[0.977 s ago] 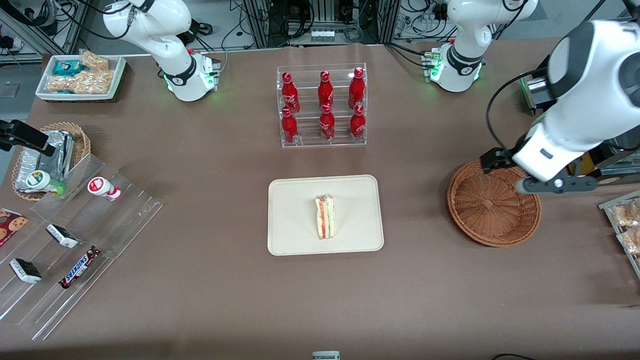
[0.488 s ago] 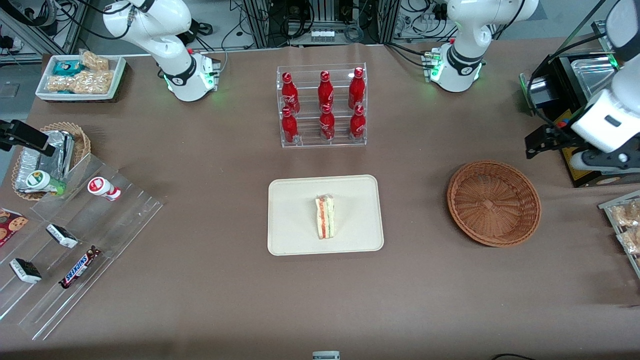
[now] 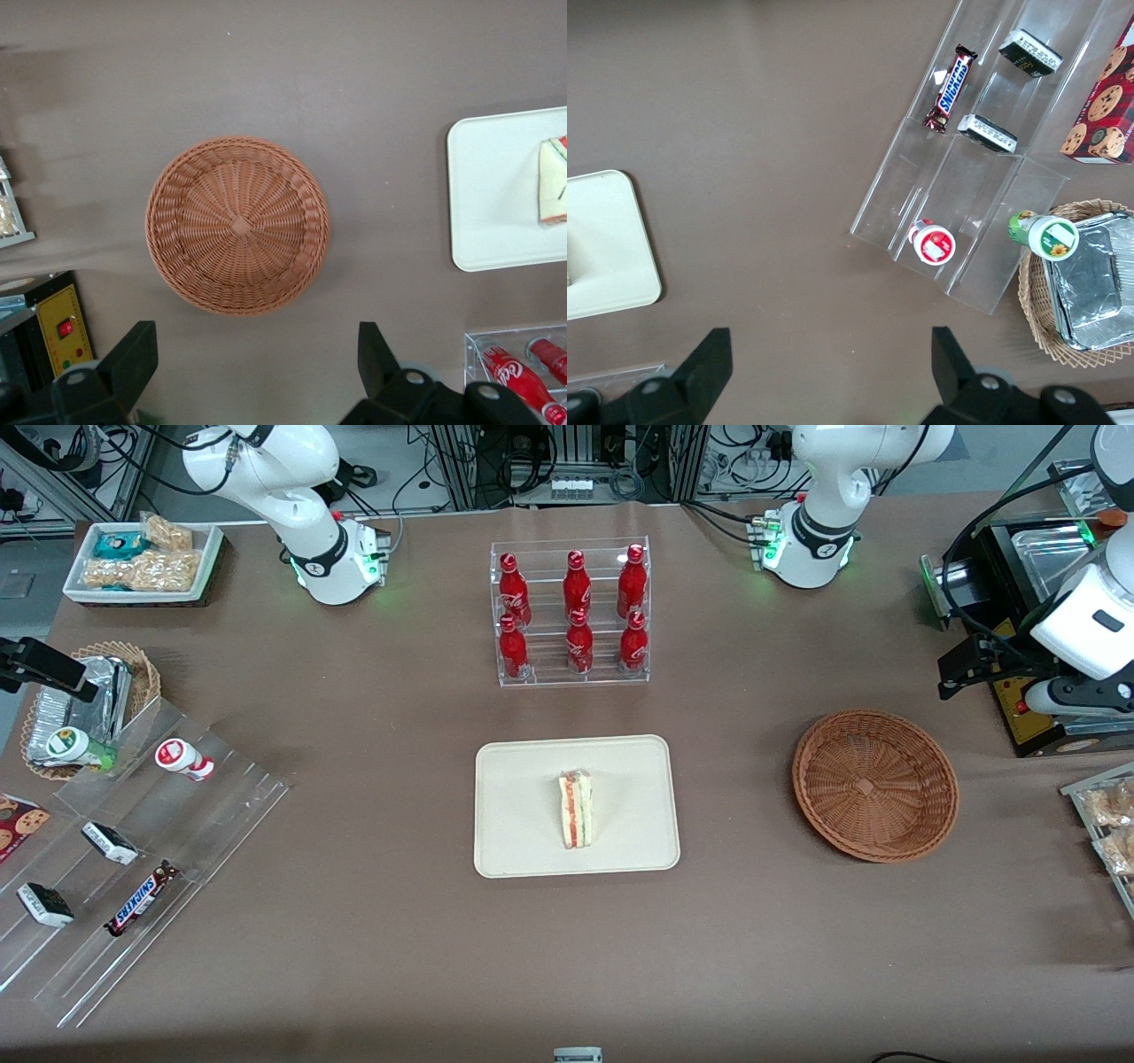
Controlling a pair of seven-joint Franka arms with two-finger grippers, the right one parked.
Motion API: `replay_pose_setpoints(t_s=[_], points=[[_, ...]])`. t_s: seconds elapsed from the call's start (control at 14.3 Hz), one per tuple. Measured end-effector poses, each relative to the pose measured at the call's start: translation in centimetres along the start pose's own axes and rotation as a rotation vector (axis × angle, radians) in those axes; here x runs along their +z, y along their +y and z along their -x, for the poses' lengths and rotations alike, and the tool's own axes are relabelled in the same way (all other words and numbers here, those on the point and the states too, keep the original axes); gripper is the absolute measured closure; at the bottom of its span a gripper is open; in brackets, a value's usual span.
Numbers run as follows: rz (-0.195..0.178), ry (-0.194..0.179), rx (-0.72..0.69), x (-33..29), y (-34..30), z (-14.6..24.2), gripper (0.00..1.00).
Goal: Place sandwich from basket to tray
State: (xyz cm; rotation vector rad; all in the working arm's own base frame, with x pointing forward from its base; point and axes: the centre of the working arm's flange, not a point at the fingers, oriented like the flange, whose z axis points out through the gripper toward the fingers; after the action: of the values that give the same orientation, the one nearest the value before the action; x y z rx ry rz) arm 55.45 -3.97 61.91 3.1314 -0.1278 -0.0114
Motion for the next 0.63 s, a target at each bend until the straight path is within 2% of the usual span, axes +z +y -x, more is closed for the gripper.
replay_pose_setpoints(t_s=[0.28,0.63], points=[[0.044,-0.006,-0.007,-0.73,0.04,0.55,0.00],[0.049,-0.015,-0.009,-1.06,-0.02,0.96,0.00]])
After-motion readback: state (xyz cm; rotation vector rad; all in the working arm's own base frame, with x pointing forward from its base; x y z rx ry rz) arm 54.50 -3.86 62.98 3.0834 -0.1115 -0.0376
